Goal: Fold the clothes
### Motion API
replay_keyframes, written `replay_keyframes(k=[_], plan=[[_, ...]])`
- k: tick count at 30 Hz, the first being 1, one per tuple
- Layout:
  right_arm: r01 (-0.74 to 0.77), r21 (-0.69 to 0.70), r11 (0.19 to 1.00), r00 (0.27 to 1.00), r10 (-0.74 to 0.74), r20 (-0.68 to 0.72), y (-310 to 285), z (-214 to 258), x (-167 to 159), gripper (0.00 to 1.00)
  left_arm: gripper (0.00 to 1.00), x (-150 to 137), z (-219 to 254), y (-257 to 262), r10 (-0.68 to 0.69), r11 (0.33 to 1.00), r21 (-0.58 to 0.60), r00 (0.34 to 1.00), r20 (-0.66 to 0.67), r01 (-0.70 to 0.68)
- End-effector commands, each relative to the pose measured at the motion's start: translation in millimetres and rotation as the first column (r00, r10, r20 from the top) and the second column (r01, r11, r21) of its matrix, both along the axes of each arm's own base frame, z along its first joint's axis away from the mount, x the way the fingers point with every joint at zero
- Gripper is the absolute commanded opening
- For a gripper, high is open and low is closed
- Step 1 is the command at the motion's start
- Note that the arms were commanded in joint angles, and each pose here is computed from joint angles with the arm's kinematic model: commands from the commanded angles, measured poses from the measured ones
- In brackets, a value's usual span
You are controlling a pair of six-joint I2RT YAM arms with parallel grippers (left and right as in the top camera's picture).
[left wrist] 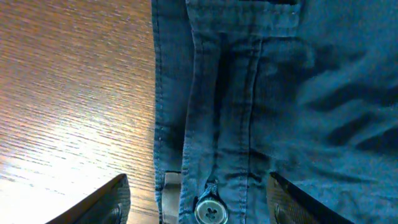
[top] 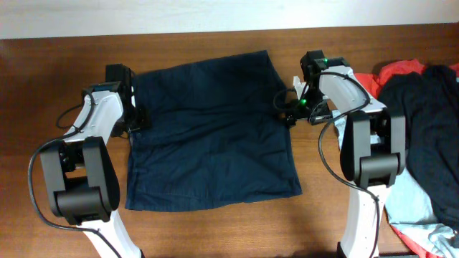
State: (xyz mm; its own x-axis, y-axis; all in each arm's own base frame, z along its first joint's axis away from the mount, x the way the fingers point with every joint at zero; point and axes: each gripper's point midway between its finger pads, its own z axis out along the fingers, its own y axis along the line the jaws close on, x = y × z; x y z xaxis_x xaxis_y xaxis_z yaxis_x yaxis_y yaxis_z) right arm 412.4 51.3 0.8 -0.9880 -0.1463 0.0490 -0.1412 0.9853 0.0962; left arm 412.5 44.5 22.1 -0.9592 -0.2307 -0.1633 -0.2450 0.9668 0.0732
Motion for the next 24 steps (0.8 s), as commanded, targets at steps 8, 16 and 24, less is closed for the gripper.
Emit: replay_keyframes(k=[8,16,24], plan=[[0.02,0.004,1.0,0.997,-0.02,-0.069,-1.0,-66.1,-37.5,0.84,0.7,-3.3,-3.2,-1.1,-0.001,1.0,-0.011,1.0,-0.011,0.001],[0.022,0.003,1.0,0.997,-0.022,-0.07,-2.1,-63.5,-39.8,0.84,0.7,-3.3,-3.2,-1.1,-0.001,1.0,-0.011,1.0,-0.011,0.001],[0.029,0.01,1.0,1.0,-0.029,0.004,-1.0,-10.9,-29.7,0.85,0.7,-3.4,-3.2,-1.0,-0.001,1.0,-0.011,1.0,-0.011,0.001]])
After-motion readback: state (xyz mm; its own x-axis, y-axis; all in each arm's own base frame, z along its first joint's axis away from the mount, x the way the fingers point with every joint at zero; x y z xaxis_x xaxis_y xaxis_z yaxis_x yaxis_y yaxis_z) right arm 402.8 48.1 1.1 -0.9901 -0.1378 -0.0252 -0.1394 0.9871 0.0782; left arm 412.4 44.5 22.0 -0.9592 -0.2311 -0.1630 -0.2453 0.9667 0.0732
